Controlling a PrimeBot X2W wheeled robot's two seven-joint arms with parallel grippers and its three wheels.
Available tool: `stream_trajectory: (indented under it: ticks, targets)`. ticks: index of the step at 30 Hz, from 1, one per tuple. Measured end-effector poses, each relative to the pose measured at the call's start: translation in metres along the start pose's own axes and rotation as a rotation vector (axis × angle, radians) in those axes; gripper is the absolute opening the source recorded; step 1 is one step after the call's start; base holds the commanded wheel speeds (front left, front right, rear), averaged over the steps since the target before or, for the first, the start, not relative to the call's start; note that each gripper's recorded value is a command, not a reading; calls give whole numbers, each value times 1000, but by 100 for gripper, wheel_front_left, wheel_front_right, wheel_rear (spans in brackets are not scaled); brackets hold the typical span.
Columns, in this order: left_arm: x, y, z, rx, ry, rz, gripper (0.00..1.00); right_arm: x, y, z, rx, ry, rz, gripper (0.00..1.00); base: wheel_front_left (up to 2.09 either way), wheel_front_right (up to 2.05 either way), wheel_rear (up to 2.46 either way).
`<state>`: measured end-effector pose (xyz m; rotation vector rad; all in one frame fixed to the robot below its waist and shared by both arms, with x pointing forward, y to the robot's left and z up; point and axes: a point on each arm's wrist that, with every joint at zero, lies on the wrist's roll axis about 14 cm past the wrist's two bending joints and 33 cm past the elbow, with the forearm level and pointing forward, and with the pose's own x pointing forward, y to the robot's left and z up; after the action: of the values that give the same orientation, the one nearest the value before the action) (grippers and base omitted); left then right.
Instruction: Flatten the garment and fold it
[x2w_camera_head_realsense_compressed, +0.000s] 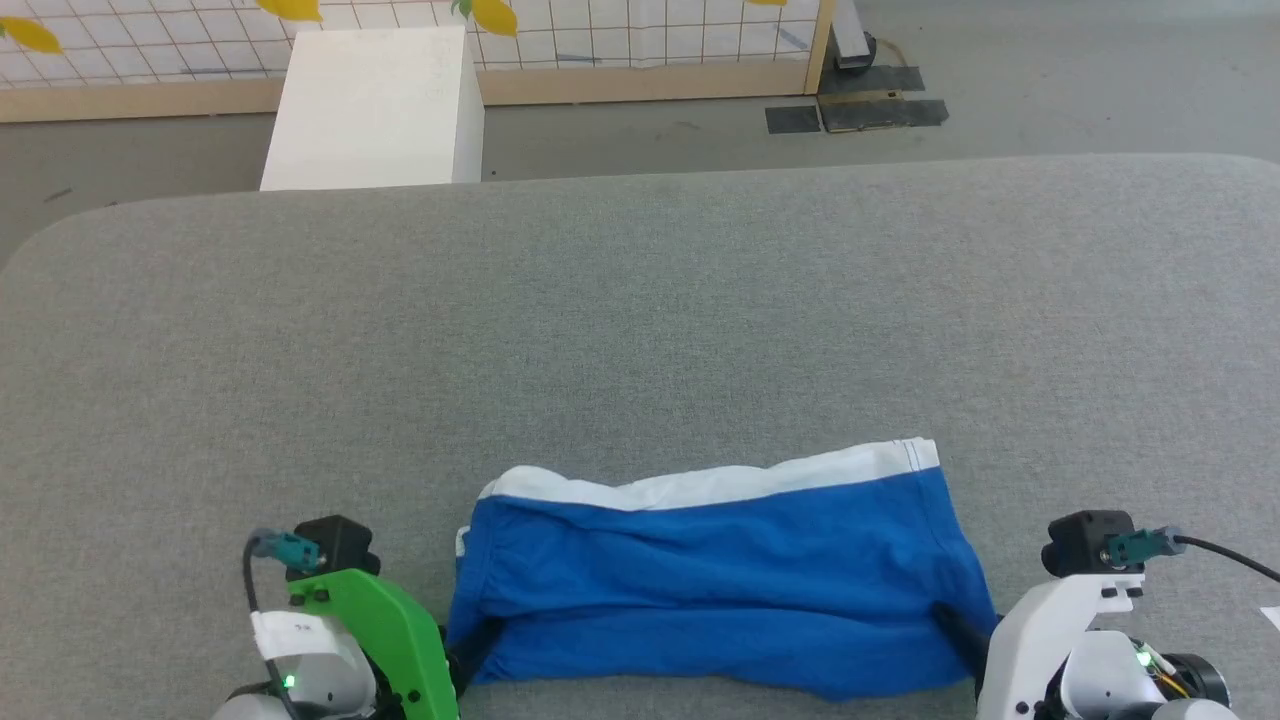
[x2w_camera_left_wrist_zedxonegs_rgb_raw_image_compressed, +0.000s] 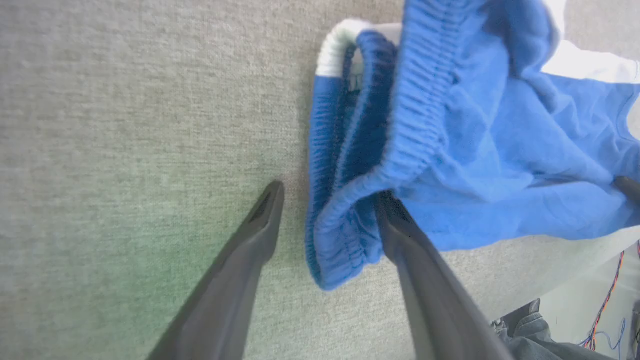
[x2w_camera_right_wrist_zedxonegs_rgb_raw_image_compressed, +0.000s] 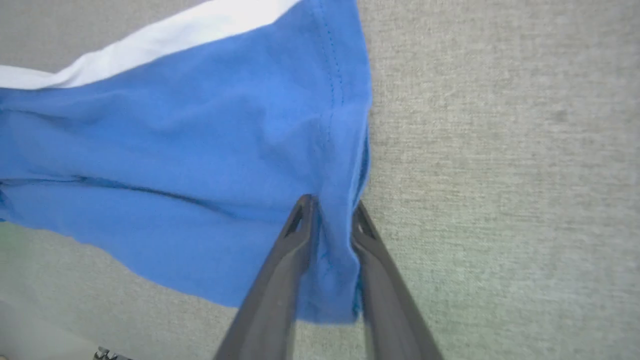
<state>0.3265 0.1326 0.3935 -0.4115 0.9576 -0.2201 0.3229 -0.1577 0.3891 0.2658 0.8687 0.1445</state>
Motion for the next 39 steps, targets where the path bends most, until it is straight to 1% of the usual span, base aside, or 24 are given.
stream_trajectory:
  ticks: [3,7,8,12,16,19,21,23,24,27,30,33,39]
  targets:
    - [-4,0,3,-33,-18,-13,100,0,3,3,19,-20,20,100,0,0,0]
    - [-19,2,17,-97,-87,-32,100,-7,5,18,54,-79,45,100,0,0,0]
    - [-24,3,25,-118,-124,-38,100,-10,4,22,70,-96,51,100,0,0,0]
    - [-40,14,56,-142,-271,-17,100,-16,-5,32,78,-114,29,100,0,0,0]
    - [-62,34,99,-141,-527,42,100,-14,-7,42,60,-105,20,100,0,0,0]
    - [-73,39,125,-66,-695,68,100,-9,-6,51,32,-87,26,100,0,0,0]
    - [-77,40,137,12,-785,83,100,-2,-6,52,12,-54,27,100,0,0,0]
    - [-85,39,150,65,-896,88,100,4,-6,48,-10,-10,29,100,0,0,0]
    - [-90,39,157,113,-957,103,100,8,-6,44,-21,22,30,100,0,0,0]
    - [-96,37,163,187,-1056,117,100,17,-2,30,-51,115,42,100,0,0,0]
    - [-93,37,159,232,-1082,128,100,25,6,19,-73,180,63,100,0,0,0]
    - [-87,38,154,263,-1073,136,100,32,18,18,-105,208,91,100,0,0,0]
    - [-79,41,147,252,-1054,140,100,43,35,18,-156,239,132,100,0,0,0]
